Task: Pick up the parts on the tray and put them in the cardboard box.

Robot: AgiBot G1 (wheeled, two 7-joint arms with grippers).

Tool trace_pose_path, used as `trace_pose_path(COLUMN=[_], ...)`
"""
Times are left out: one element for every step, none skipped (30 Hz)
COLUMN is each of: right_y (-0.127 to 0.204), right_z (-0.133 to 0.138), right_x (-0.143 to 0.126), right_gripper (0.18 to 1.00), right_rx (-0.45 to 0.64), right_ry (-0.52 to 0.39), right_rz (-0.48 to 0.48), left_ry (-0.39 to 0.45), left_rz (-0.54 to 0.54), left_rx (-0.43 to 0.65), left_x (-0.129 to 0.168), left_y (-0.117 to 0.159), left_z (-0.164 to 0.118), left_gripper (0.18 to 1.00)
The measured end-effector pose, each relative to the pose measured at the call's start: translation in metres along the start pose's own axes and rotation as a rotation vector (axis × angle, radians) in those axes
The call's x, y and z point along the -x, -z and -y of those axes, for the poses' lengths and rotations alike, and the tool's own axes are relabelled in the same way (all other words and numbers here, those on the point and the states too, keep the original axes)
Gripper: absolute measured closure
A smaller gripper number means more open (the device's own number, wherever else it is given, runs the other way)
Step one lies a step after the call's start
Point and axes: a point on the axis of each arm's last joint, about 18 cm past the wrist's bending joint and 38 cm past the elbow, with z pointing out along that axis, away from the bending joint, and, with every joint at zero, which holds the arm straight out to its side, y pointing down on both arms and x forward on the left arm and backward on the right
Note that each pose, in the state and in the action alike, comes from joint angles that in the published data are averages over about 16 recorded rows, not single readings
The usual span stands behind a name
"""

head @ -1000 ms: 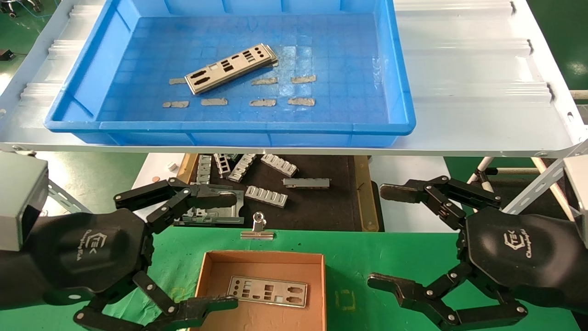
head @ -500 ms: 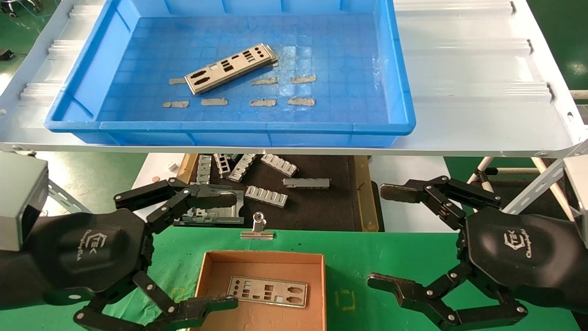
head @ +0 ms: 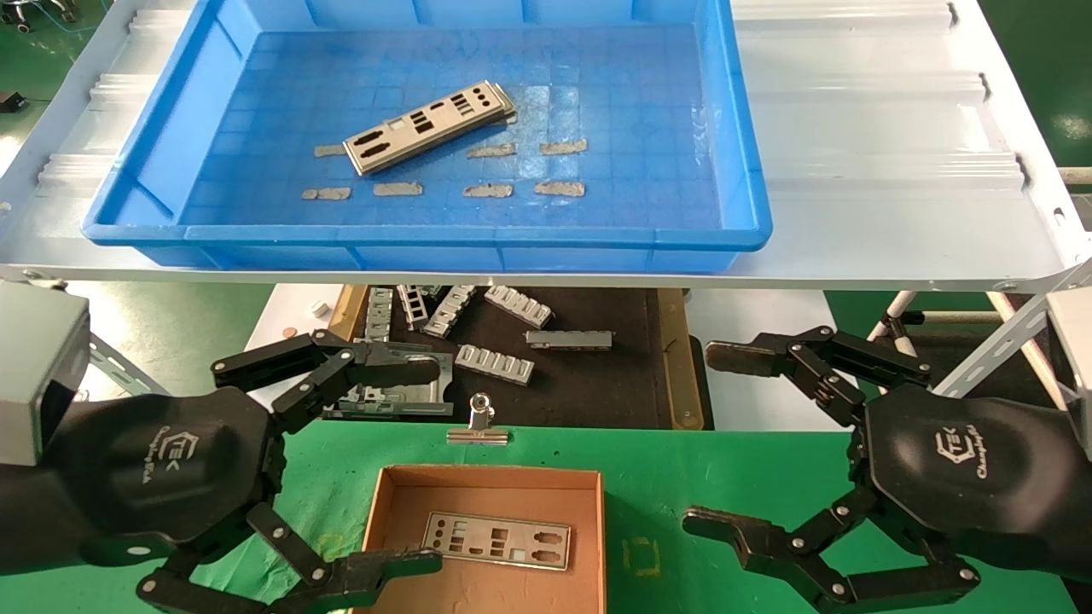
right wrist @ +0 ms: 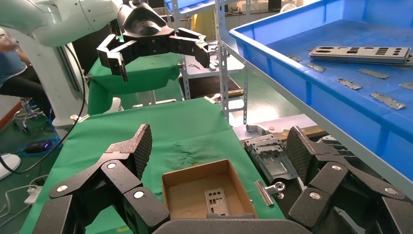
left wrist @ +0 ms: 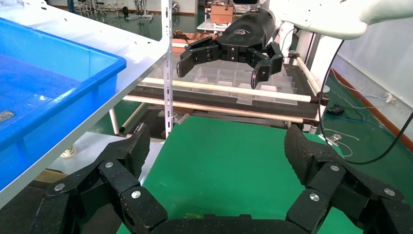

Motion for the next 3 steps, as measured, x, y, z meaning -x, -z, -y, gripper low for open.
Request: trace_pose_path(right_y=[0.0,0.0,0.0], right_z=[0.0,0.0,0.0], right_x=[0.0,0.0,0.0], right_gripper=[0.178,0.178,0.178], right_rx=[0.0,0.0,0.0], right_ry=[0.0,0.0,0.0], right_rz=[0.0,0.0,0.0], left_ry=[0.0,0.0,0.0], left_rz=[0.0,0.0,0.0], left_rx=[0.0,0.0,0.0], left_x=[0.0,0.0,0.0], left_y=[0.0,0.0,0.0], left_z=[0.0,0.0,0.0], left_gripper=[0.184,0.184,0.184])
